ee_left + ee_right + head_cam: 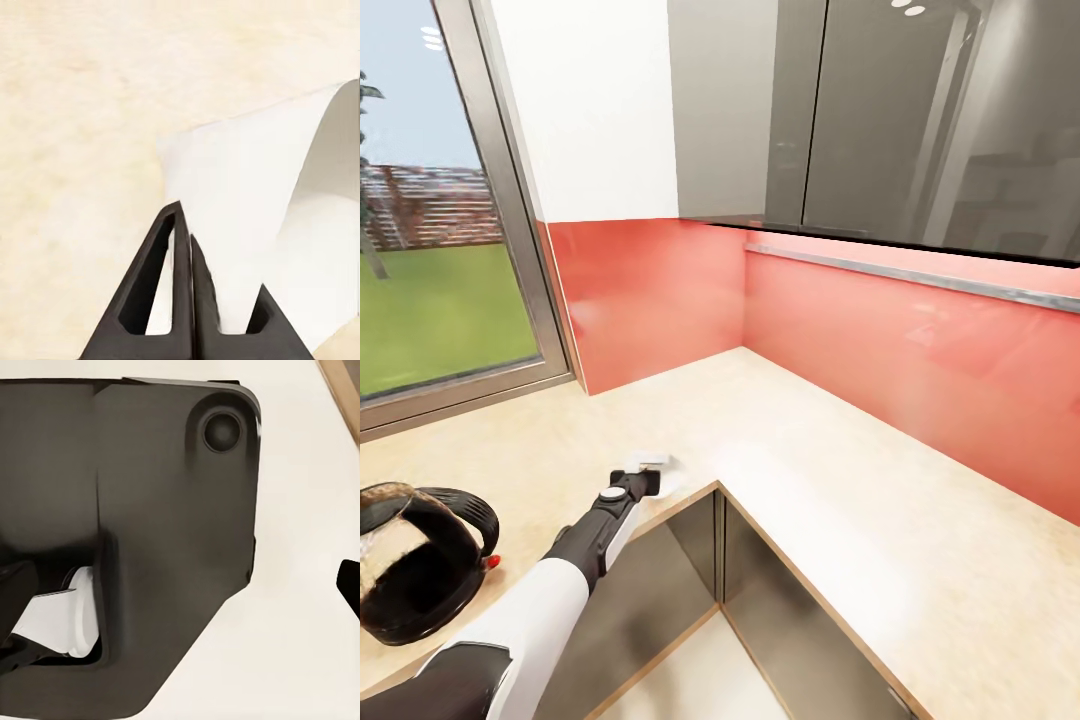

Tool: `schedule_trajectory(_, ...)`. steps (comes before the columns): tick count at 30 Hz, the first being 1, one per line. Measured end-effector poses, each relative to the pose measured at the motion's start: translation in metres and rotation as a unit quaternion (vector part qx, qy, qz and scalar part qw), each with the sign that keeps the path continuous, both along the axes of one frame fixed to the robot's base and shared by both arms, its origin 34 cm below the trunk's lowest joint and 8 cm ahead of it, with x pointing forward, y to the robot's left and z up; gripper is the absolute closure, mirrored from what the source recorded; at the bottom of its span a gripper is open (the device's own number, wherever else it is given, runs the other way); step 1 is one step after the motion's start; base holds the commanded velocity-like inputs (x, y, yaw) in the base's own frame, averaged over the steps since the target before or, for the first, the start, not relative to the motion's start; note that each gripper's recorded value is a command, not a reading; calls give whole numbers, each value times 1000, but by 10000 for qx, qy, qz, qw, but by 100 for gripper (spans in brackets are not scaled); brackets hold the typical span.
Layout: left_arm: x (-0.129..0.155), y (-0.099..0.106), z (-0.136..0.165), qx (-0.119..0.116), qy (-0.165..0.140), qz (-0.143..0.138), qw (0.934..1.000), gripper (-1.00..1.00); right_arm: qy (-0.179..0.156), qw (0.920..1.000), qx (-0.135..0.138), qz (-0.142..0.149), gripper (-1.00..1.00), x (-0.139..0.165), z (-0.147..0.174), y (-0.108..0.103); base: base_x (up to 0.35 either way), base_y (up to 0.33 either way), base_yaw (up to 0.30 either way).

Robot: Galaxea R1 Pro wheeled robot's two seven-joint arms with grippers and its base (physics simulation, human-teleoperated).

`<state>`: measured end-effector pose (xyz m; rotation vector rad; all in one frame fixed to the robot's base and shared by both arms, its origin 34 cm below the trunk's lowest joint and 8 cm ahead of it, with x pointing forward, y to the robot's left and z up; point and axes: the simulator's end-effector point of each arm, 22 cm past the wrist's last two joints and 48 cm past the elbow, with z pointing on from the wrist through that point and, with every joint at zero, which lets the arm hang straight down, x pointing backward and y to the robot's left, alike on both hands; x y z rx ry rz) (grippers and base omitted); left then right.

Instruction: Set up a coffee station on the kitchen countertop: keep the coffee maker on the countertop, move the bottle of coffee from the kitchen shelf to the counter next to the coffee maker, place a paper coffee filter on top of the coffee maker, put the saucer next to the coffee maker with the coffee cup on the saucer, and place the electric kettle next to the coffee maker.

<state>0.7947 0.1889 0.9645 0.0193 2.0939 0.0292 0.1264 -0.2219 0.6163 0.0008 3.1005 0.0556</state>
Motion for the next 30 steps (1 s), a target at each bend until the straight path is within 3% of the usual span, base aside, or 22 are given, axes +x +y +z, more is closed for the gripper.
schedule_trajectory(30, 0, -1, 1, -12, -9, -2, 10000, 100, 0, 10000, 4, 0, -100, 0, 0, 1, 0, 0, 0)
